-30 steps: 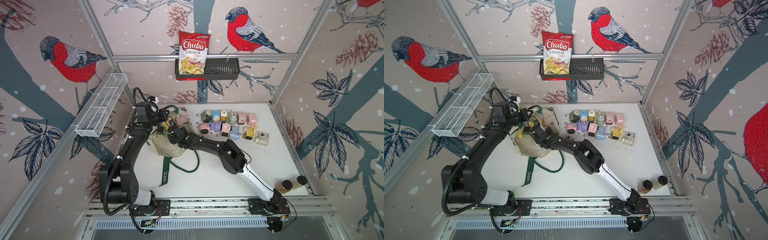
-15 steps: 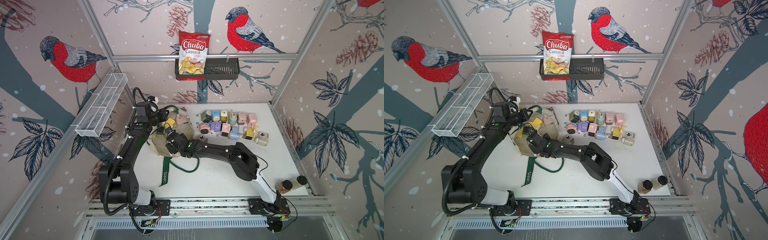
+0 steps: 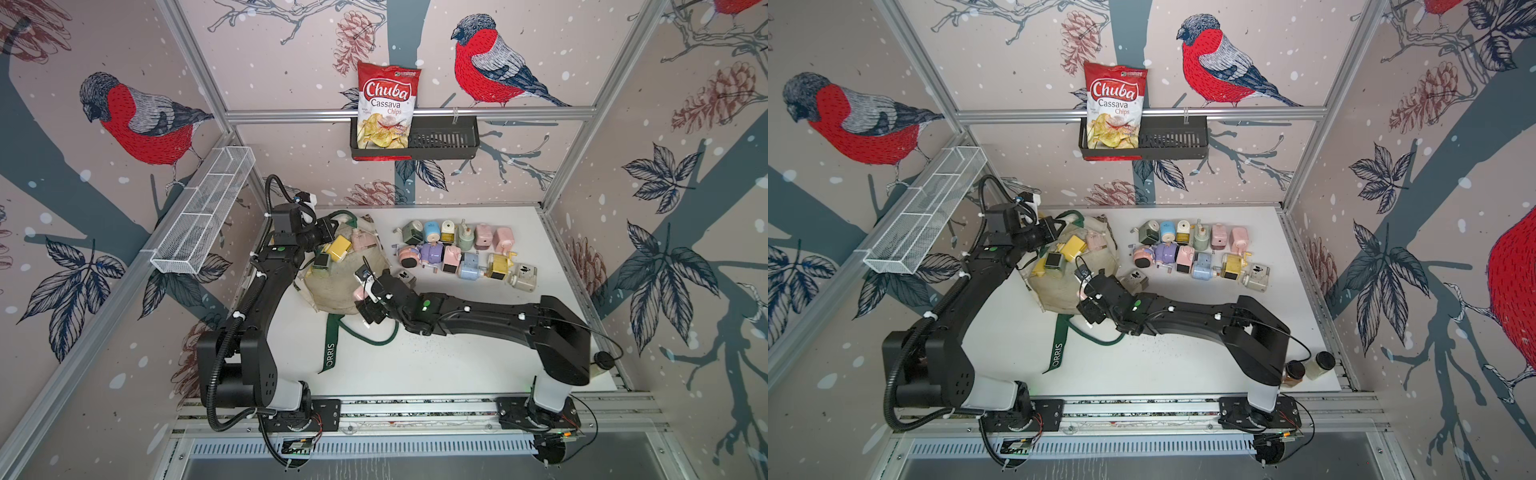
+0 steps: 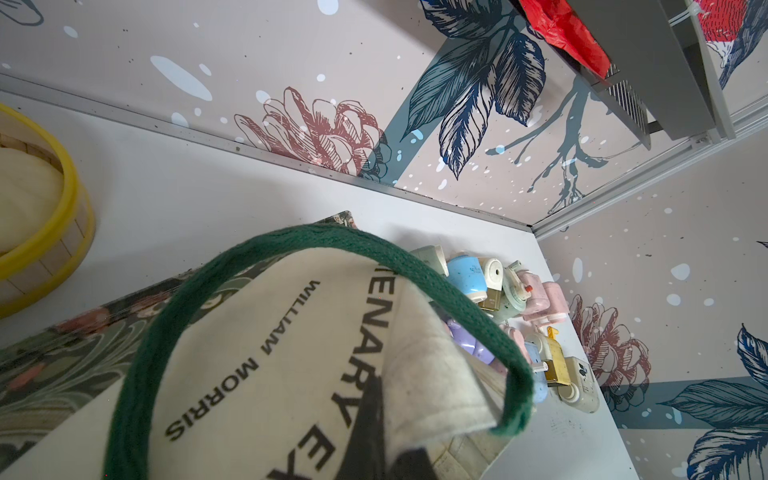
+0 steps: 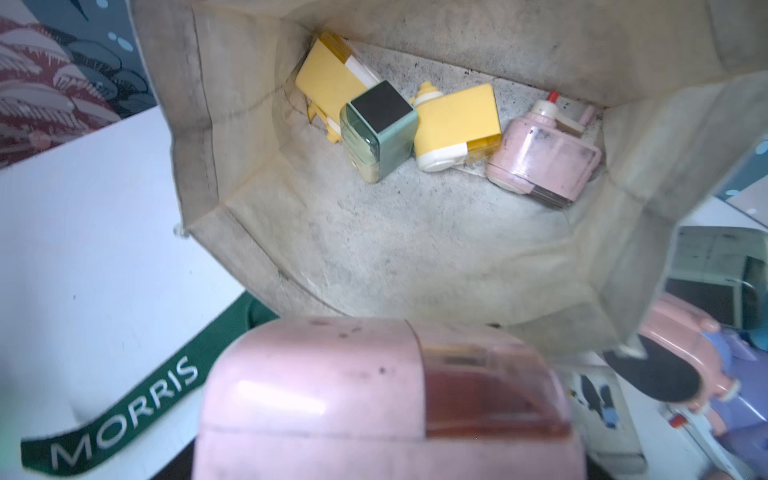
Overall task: Take out the pencil sharpeners from the tote bags
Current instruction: Pick up the pencil sharpener from the canvas bag, then place the pencil sharpener at the center of the board.
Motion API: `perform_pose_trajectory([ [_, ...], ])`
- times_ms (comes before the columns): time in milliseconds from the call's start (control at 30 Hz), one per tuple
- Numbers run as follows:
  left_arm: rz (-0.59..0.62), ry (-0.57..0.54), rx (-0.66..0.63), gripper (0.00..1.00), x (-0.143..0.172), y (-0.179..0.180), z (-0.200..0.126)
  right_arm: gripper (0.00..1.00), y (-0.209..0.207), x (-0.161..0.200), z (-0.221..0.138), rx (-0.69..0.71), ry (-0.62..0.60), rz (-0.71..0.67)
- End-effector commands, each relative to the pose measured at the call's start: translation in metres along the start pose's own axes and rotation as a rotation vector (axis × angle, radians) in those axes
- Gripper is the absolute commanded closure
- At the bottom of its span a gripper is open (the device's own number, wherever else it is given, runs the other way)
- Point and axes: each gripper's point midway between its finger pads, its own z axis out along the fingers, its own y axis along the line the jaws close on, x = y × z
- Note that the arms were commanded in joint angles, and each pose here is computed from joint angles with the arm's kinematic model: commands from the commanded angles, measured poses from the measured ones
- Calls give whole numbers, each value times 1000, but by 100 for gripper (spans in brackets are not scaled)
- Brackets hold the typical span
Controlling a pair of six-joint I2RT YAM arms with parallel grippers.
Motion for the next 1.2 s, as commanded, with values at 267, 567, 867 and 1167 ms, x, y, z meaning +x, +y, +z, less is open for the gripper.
perform_pose_trajectory([
  [267, 6, -18, 23, 100, -6, -6, -4, 24, -86, 44, -56, 96, -28, 69],
  [567, 5, -17, 22, 100, -5, -5, -3, 23, -148, 118, -49, 167, 133, 157],
  [867, 5, -16, 17, 100, -5, -4, -2, 22, -158, 143, -7, 165, 248, 86],
  [1167, 8, -17, 15, 100, -5, -4, -2, 22, -170, 144, 21, 141, 292, 81],
])
